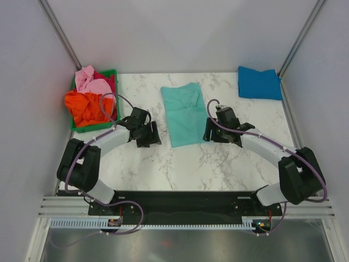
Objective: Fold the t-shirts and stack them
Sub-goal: Fold the tshirt
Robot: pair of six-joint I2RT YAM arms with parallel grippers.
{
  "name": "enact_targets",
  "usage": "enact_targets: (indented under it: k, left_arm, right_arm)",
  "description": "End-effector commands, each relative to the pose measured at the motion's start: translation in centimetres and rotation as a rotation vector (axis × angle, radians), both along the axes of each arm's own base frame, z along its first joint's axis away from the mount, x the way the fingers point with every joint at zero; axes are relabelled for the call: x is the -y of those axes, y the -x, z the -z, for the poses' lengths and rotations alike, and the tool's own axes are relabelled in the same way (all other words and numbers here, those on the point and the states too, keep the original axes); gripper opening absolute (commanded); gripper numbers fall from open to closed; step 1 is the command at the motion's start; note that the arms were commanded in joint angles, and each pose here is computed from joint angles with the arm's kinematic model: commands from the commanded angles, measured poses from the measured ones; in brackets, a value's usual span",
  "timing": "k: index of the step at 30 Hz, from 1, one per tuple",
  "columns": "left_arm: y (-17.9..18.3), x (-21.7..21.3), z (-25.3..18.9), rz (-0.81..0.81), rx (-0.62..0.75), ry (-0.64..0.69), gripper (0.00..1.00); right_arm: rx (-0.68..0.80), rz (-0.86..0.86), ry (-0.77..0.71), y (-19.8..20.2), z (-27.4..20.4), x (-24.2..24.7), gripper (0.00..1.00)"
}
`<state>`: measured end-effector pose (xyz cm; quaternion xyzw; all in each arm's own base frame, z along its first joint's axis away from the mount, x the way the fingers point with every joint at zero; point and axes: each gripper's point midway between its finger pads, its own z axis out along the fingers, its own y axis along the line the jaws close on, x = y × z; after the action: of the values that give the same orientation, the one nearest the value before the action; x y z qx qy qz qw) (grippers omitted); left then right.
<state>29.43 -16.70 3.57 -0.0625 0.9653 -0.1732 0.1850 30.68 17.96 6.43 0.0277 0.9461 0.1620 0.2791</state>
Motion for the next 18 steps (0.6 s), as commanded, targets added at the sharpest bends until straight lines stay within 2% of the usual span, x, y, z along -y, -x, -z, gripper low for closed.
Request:
enact_targets:
  k: [1, 2, 3, 5, 6, 7, 10, 12, 16, 18]
  left_arm:
    - [1.0, 0.7, -2.9, 0.021, 0.083, 0.006, 0.7]
    - [1.8, 2.0, -3.4, 0.038, 0.078, 0.058, 0.73]
    - [2.1, 3.0, -3.9, 0.064, 0.095, 0.115, 0.76]
    - [2.8, 4.4, -4.4, 0.061, 0.141, 0.224, 0.83]
    - [3.0, 4.6, -4.5, 0.056, 0.159, 0.237, 0.93]
    - [3.7, 4.5, -3.7, 0.047, 0.154, 0.235, 0.96]
    - [4.0, 4.5, -3.1, 0.003, 0.144, 0.246, 0.93]
    - [4.1, 4.7, -3.0, -0.002, 0.137, 0.258, 0.88]
    - [5.0, 4.9, -2.3, 0.006, 0.121, 0.26, 0.86]
    - [5.1, 4.8, -2.3, 0.004, 0.128, 0.259, 0.85]
  right_arm:
    - [0.075, 0.013, 0.042, 0.5, -3.3, 1.5, 0.71]
    - [0.086, 0.028, 0.07, 0.6, -3.1, 2.2, 0.79]
    - [0.097, 0.029, 0.078, 0.7, -3.3, 2.5, 0.81]
    - [0.1, 0.021, 0.11, 0.7, -2.9, 3.0, 0.83]
    - [0.085, 0.015, 0.117, 0.8, -2.2, 3.1, 0.84]
    - [0.093, 0.005, 0.112, 0.5, -2.0, 2.9, 0.84]
    - [0.083, 0.004, 0.096, -0.2, -0.5, 2.6, 0.82]
    - [0.06, 0.022, 0.095, -0.9, 0.6, 3.1, 0.76]
    - [0.014, 0.025, 0.088, -2.1, 3.8, 3.2, 0.7]
    - [-0.002, 0.02, 0.092, -2.2, 5.1, 3.2, 0.63]
